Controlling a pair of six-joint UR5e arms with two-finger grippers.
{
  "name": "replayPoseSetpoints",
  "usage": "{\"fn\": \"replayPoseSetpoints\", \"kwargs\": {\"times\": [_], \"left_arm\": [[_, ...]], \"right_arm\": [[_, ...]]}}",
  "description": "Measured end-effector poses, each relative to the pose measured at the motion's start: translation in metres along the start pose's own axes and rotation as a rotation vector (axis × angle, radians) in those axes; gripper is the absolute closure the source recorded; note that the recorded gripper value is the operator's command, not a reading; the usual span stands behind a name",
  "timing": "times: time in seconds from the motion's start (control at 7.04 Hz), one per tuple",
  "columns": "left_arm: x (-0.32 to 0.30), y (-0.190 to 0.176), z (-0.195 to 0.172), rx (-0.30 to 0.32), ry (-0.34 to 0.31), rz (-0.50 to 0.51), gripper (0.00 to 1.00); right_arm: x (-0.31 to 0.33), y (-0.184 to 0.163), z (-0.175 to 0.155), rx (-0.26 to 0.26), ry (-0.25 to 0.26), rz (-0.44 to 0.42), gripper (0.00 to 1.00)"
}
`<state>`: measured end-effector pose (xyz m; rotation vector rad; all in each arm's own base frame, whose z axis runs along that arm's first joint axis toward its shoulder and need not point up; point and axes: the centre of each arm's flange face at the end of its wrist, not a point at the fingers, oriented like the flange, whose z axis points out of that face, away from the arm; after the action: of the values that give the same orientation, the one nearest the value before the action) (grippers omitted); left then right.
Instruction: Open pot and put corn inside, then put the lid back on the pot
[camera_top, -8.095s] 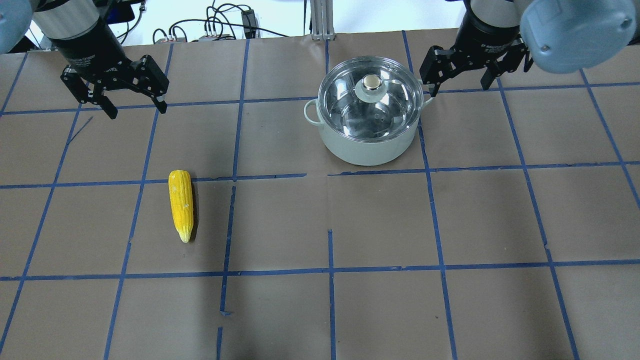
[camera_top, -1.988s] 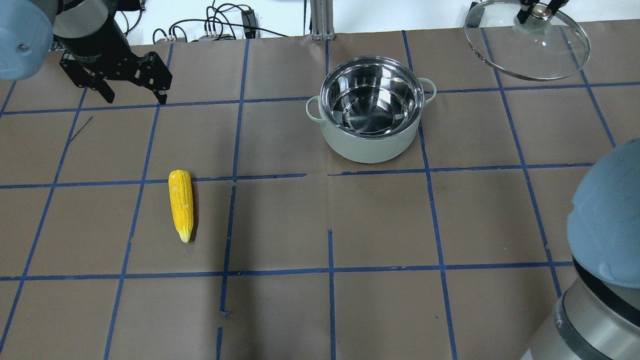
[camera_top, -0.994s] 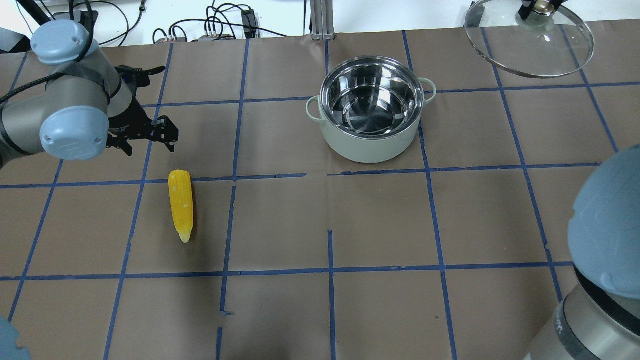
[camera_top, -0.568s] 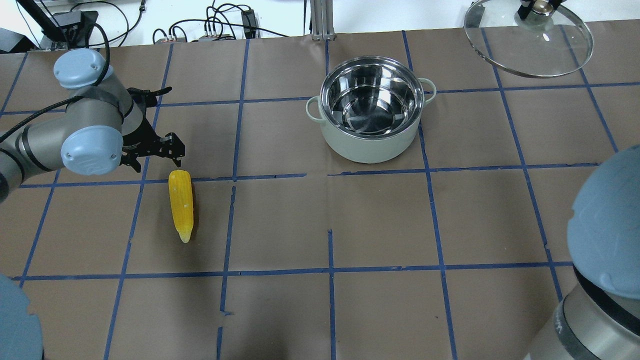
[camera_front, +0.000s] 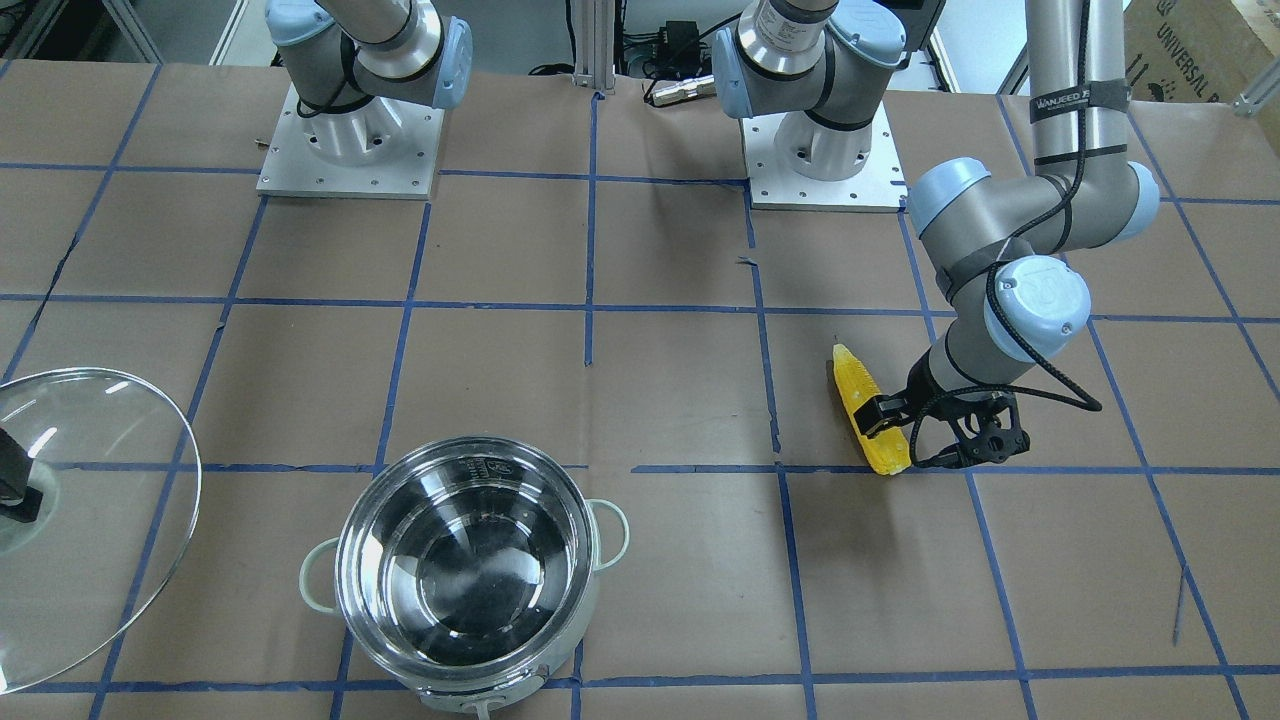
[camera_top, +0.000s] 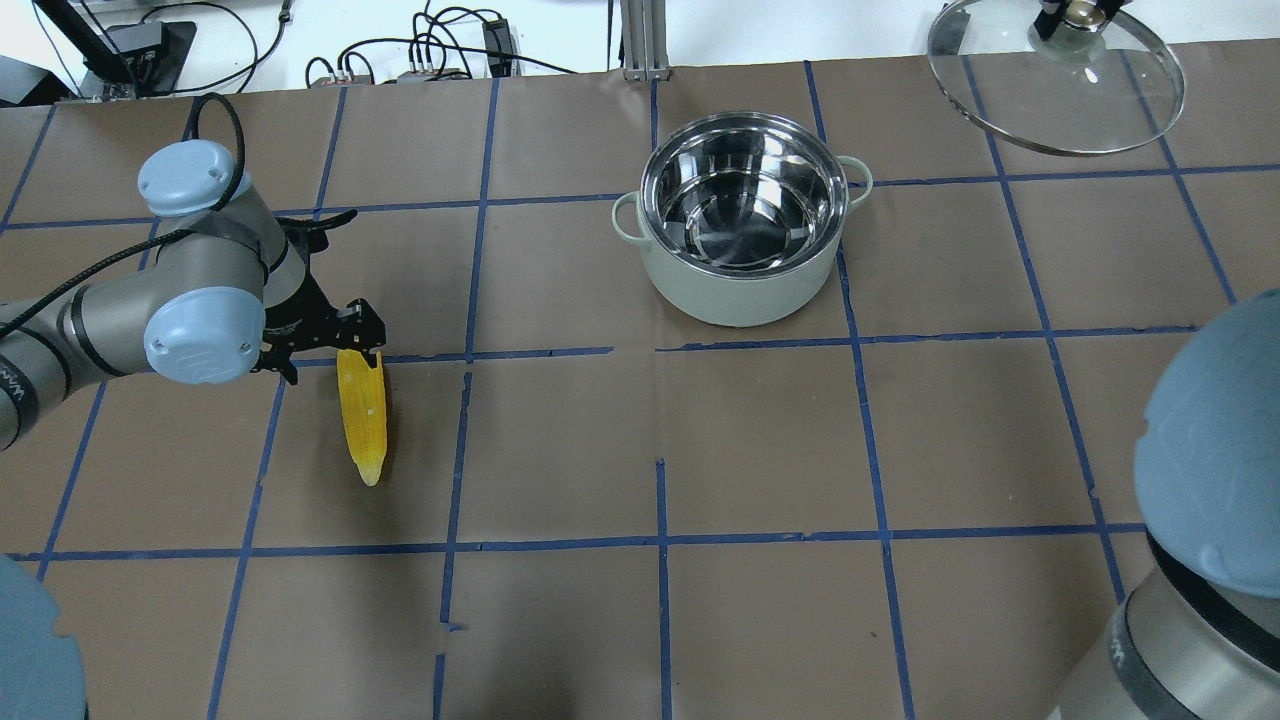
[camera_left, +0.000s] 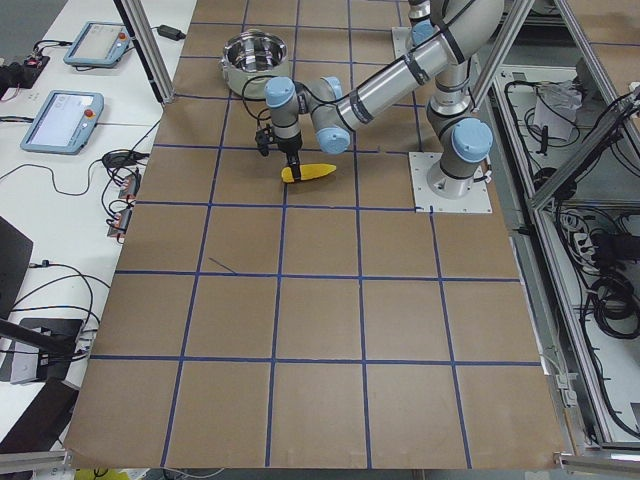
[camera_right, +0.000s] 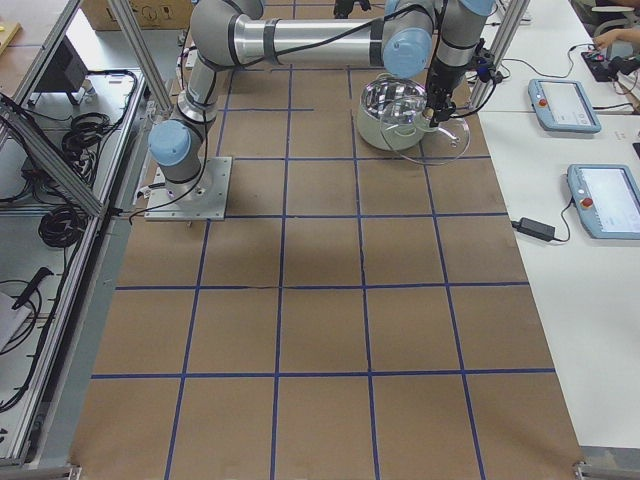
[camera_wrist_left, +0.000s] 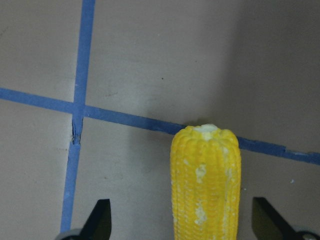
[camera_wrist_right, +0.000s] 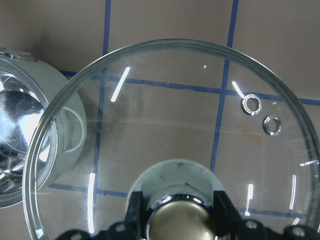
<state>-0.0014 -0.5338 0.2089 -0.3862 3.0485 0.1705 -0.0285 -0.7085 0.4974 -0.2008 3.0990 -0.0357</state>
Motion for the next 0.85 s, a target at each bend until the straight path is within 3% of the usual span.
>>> {"fn": "replayPoseSetpoints", "kwargs": {"times": [0.14, 0.28, 0.43, 0.57, 0.71, 0.85], "left_arm": [[0.0006, 0.0007, 0.0052, -0.011, 0.000, -0.019, 0.02], [0.0009, 0.0006, 0.0091, -0.019, -0.001, -0.029, 0.20], [0.0012, -0.0005, 0.0110, -0.017, 0.000, -0.034, 0.65], [0.0019, -0.0027, 0.0116, -0.002, 0.004, -0.038, 0.82], [0.0036, -0.0051, 0.0125, 0.013, 0.015, -0.047, 0.93], [0.0054, -0.0068, 0.0131, 0.020, 0.028, -0.061, 0.97]], "right_arm": [[-0.0004, -0.0001, 0.0000, 0.000, -0.001, 0.000, 0.90], [-0.0009, -0.0002, 0.0001, 0.001, -0.002, -0.001, 0.90], [-0.0011, -0.0004, 0.0004, 0.000, -0.003, 0.000, 0.90], [-0.0012, -0.0005, 0.0008, 0.000, -0.003, 0.000, 0.90], [-0.0011, -0.0007, 0.0014, -0.002, -0.004, 0.000, 0.90], [-0.0012, -0.0008, 0.0017, -0.002, -0.005, 0.000, 0.90]]}}
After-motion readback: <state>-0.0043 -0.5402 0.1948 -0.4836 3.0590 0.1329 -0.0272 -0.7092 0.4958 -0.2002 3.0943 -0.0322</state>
